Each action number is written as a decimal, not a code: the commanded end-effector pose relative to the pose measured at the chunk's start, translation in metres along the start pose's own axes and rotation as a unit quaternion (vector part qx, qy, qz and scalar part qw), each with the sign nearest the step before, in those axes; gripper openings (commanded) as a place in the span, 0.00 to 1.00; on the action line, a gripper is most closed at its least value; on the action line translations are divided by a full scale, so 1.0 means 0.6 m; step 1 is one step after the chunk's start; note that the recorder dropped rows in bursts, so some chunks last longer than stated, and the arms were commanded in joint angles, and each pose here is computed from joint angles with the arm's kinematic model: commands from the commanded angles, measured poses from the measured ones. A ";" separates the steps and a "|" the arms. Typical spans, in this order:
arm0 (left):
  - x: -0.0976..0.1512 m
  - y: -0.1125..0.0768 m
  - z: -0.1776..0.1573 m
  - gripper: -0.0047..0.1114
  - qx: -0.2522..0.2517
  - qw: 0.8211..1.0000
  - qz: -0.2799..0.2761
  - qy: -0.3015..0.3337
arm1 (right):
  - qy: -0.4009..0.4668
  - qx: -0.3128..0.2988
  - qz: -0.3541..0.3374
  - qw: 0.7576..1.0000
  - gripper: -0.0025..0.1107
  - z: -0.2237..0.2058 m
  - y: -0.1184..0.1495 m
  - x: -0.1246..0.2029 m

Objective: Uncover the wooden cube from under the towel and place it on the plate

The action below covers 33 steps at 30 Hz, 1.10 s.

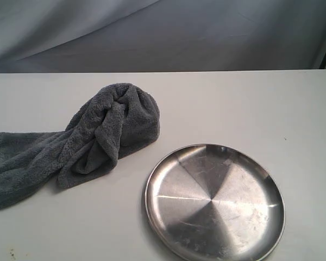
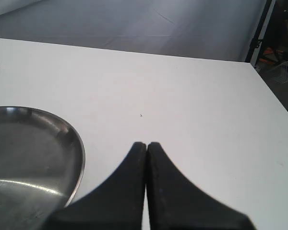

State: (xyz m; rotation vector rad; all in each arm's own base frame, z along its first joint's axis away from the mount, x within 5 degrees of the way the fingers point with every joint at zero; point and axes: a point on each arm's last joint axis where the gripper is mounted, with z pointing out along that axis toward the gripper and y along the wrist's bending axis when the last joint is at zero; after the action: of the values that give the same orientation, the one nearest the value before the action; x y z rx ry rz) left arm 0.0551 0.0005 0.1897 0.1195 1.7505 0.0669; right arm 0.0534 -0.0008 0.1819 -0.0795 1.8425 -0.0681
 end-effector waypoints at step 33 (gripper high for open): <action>-0.140 -0.018 -0.062 0.04 0.154 0.882 -0.165 -0.414 | -0.005 -0.001 0.000 1.000 0.02 0.000 0.001 0.000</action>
State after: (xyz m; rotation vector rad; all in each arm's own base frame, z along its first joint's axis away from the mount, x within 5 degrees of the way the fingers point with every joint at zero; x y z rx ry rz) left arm 0.0370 -0.0118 0.2628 -0.0289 0.9400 -0.4216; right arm 0.0534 -0.0008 0.1819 -0.0795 1.8425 -0.0681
